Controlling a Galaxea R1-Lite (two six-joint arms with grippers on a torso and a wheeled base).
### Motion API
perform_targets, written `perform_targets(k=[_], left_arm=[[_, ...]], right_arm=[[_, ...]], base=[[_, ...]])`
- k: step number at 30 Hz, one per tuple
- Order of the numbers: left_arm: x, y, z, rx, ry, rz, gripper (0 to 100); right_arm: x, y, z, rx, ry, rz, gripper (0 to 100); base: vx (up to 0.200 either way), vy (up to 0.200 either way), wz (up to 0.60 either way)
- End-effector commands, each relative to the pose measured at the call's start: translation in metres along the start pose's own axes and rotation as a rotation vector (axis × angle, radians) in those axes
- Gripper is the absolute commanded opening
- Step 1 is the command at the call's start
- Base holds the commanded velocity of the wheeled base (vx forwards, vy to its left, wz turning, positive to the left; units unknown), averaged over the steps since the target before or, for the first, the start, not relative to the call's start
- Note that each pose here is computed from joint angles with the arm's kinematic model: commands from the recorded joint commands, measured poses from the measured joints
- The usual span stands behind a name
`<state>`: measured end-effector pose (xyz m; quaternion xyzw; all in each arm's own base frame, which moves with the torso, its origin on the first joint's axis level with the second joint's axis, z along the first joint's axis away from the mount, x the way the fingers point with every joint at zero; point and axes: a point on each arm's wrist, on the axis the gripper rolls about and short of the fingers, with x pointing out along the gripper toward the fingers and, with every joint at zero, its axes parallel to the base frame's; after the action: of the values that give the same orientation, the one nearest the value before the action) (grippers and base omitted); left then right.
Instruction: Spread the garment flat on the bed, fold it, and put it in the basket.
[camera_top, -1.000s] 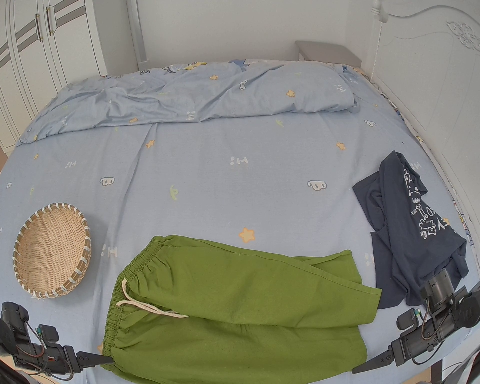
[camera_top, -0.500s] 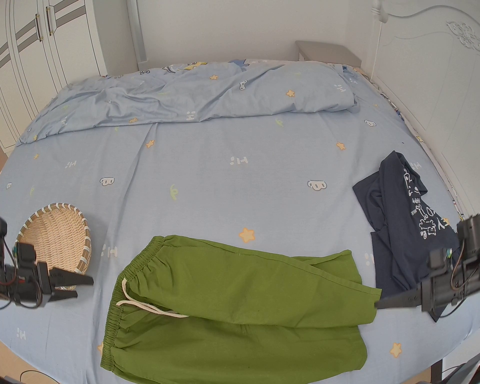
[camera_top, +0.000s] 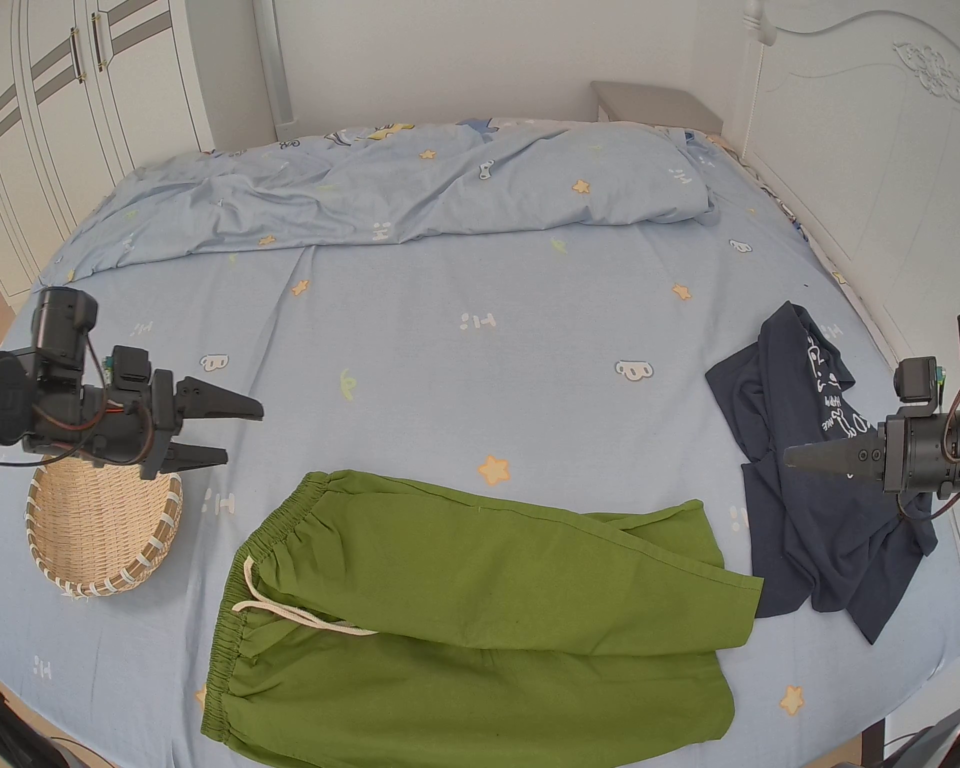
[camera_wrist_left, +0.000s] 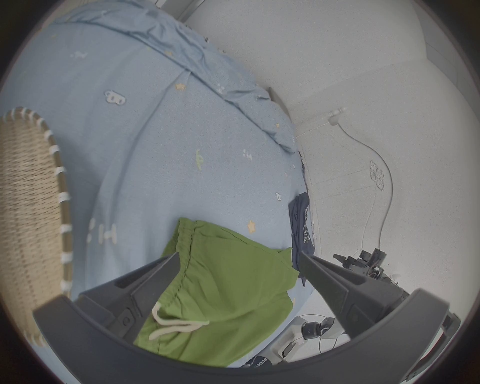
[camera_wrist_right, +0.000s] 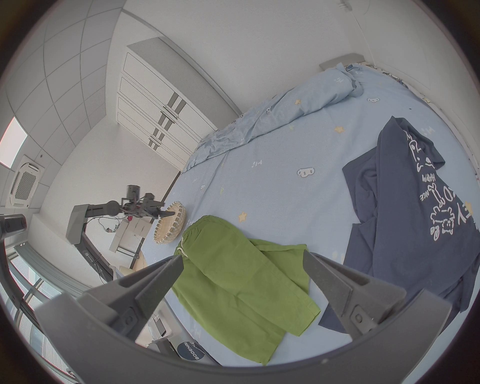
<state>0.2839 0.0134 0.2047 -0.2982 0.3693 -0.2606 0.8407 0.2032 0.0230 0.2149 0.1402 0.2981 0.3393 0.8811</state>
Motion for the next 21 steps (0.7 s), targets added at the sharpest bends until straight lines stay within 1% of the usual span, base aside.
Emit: perform_targets(k=[1,3,4,5,7,10,11,12,13,17,21], left_arm=[[0.067,0.042,0.021,-0.069,0.1,0.005,100],[0.068,0.042,0.021,-0.071,0.102,0.006,100],[0.08,0.055,0.022,-0.076,0.106,0.02,100],[0.081,0.056,0.022,-0.076,0.105,0.025,100],[0.095,0.066,0.022,-0.073,0.101,0.065,100],[0.106,0.068,0.019,-0.067,0.113,0.088,100],[0.113,0.072,0.016,-0.067,0.116,0.13,100],[0.113,0.072,0.016,-0.067,0.116,0.13,100],[0.116,0.074,0.015,-0.07,0.118,0.148,100],[0.116,0.073,0.015,-0.072,0.118,0.144,100],[0.125,0.071,0.011,-0.069,0.138,0.136,100]], right_arm=[[-0.003,-0.002,0.007,-0.005,-0.021,-0.016,100],[-0.003,-0.002,0.007,-0.005,-0.021,-0.016,100],[-0.002,-0.001,0.006,-0.008,-0.018,-0.012,100],[-0.002,-0.001,0.006,-0.007,-0.017,-0.011,100],[-0.001,0.0,0.004,-0.007,-0.01,-0.005,100],[0.0,0.001,0.003,-0.007,-0.004,0.0,100],[0.002,0.002,0.002,-0.01,0.003,0.007,100],[0.002,0.002,0.002,-0.01,0.003,0.007,100],[0.002,0.002,0.0,-0.007,0.009,0.008,100],[0.003,0.002,0.0,-0.005,0.012,0.009,100],[0.004,0.001,0.0,-0.004,0.012,0.007,100]], base=[[0.0,0.0,0.0],[0.0,0.0,0.0],[0.0,0.0,0.0],[0.0,0.0,0.0],[0.0,0.0,0.0],[0.0,0.0,0.0],[0.0,0.0,0.0],[0.0,0.0,0.0],[0.0,0.0,0.0],[0.0,0.0,0.0],[0.0,0.0,0.0]])
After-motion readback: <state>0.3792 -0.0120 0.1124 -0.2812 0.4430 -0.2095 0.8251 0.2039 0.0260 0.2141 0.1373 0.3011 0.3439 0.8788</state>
